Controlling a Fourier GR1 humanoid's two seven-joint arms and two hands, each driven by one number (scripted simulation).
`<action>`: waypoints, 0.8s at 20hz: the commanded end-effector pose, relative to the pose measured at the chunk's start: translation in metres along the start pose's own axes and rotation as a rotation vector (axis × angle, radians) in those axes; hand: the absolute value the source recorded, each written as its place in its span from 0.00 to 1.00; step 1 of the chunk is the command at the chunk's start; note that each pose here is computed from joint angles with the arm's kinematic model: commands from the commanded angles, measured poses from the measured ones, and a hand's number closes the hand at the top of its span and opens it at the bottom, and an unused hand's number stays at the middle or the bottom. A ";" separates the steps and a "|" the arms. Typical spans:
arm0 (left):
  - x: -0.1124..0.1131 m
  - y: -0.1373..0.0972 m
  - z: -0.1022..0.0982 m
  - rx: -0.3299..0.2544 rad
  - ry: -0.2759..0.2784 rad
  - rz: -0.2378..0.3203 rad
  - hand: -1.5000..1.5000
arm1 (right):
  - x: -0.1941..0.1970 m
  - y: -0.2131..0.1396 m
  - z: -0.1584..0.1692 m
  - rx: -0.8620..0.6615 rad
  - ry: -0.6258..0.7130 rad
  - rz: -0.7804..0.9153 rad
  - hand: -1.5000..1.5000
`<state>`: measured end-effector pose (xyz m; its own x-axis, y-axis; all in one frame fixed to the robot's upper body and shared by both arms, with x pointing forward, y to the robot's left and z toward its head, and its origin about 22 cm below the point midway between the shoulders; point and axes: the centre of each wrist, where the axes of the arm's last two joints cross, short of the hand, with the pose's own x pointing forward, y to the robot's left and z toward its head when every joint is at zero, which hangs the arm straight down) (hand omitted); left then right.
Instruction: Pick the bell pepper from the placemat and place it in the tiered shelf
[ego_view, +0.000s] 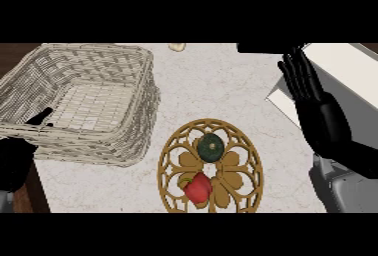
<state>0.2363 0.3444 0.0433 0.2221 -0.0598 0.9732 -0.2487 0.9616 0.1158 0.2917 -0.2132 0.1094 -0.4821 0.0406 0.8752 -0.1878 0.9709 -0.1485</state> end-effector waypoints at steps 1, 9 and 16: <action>-0.031 0.010 0.006 0.017 0.004 0.007 0.50 | 0.015 0.044 0.017 0.079 -0.042 0.028 1.00; -0.037 0.015 0.011 -0.033 0.028 -0.110 0.50 | -0.029 0.086 0.042 -0.121 -0.008 0.497 1.00; -0.041 0.013 0.011 -0.088 0.003 -0.110 0.50 | -0.021 0.216 0.147 -0.007 -0.034 0.454 0.00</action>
<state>0.2213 0.3581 0.0203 0.1765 -0.1373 0.9747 -0.1900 0.9668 0.1706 0.1889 -0.0688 0.0113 -0.5322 0.4389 0.7240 0.0495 0.8698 -0.4909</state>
